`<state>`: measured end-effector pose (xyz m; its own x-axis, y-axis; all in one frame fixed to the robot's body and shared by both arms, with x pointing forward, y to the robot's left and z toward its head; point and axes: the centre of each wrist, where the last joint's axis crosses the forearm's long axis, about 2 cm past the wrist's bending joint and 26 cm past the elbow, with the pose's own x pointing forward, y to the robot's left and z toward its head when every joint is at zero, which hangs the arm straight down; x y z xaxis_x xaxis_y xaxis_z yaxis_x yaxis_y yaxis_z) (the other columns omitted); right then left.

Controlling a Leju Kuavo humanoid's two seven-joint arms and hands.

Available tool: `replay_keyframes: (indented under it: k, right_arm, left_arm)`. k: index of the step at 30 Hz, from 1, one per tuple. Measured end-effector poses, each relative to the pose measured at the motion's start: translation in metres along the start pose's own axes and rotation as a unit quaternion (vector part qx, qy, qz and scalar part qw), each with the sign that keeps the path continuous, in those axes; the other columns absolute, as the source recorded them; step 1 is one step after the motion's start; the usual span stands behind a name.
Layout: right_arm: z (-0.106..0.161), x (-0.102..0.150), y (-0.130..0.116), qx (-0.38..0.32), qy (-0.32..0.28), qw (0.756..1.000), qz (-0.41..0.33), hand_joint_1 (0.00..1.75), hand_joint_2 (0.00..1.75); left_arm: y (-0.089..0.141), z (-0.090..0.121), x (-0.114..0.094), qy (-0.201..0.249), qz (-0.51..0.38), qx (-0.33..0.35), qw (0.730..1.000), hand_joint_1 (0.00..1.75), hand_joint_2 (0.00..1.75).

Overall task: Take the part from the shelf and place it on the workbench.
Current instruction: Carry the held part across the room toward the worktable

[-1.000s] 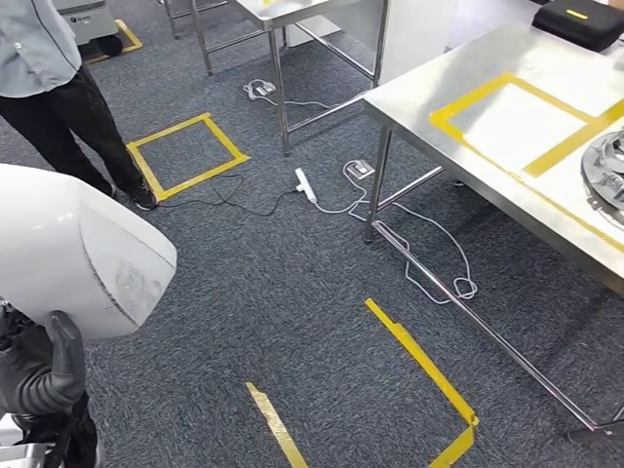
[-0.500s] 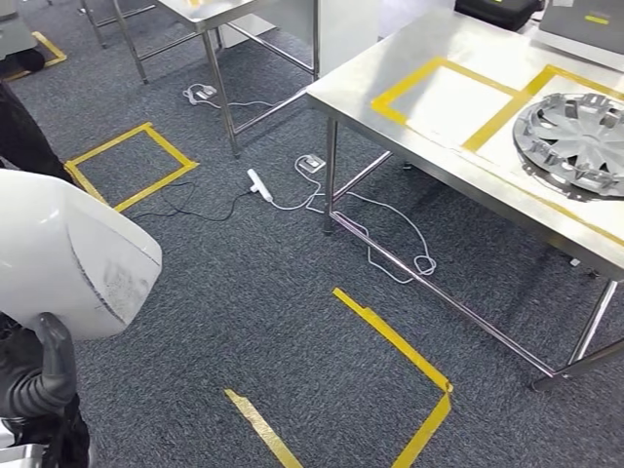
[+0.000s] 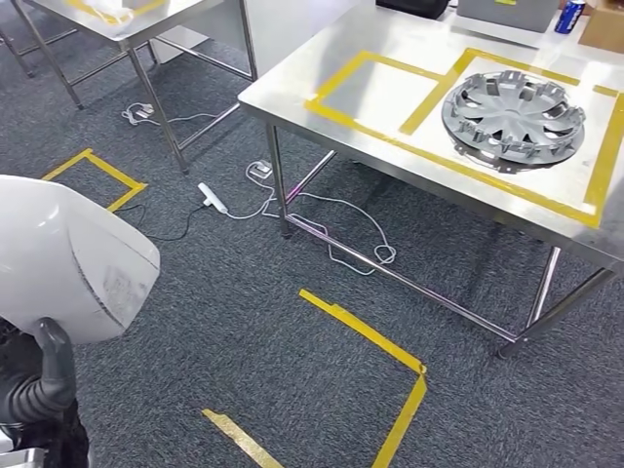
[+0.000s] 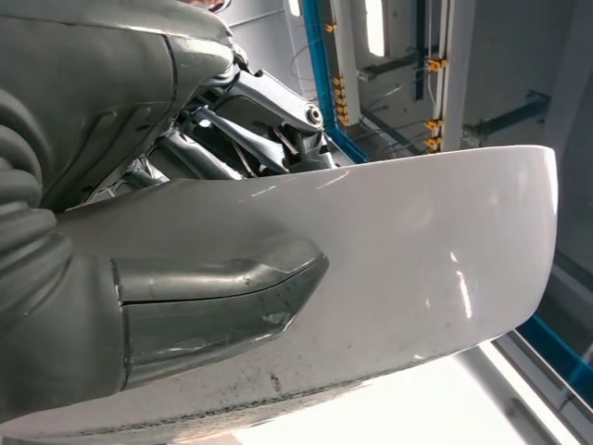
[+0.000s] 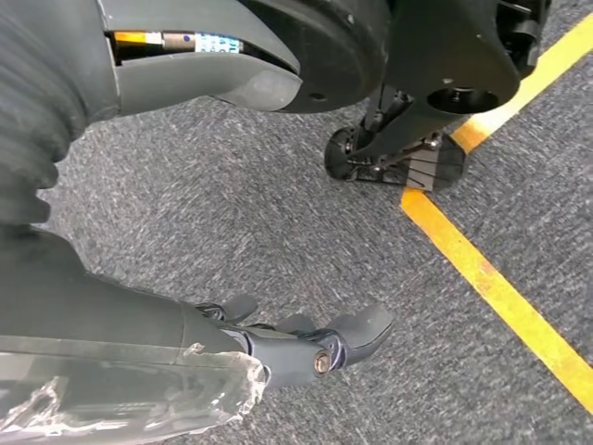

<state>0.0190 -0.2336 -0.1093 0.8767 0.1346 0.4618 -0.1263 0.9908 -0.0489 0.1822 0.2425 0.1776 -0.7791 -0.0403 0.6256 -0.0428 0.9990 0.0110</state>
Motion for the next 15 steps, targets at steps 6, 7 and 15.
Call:
replay_keyframes:
  k: [6, 7, 15]
  right_arm:
    - [0.0002, -0.0006, 0.0001, 0.001, 0.002, 1.0, 0.001, 0.0, 1.75]
    - [0.0, 0.0, 0.0, 0.001, 0.002, 1.0, 0.002, 0.0, 1.75]
    - [-0.0006, 0.0009, -0.0009, 0.002, 0.008, 1.0, 0.009, 0.0, 1.75]
  left_arm:
    - [-0.0001, -0.0001, 0.0, -0.001, -0.001, 0.0, 1.0, 1.75, 1.75]
    - [-0.0001, -0.0001, 0.0, -0.001, -0.001, 0.0, 1.0, 1.75, 1.75]
    - [-0.0001, 0.0002, 0.0001, -0.001, -0.003, -0.001, 1.0, 1.75, 1.75]
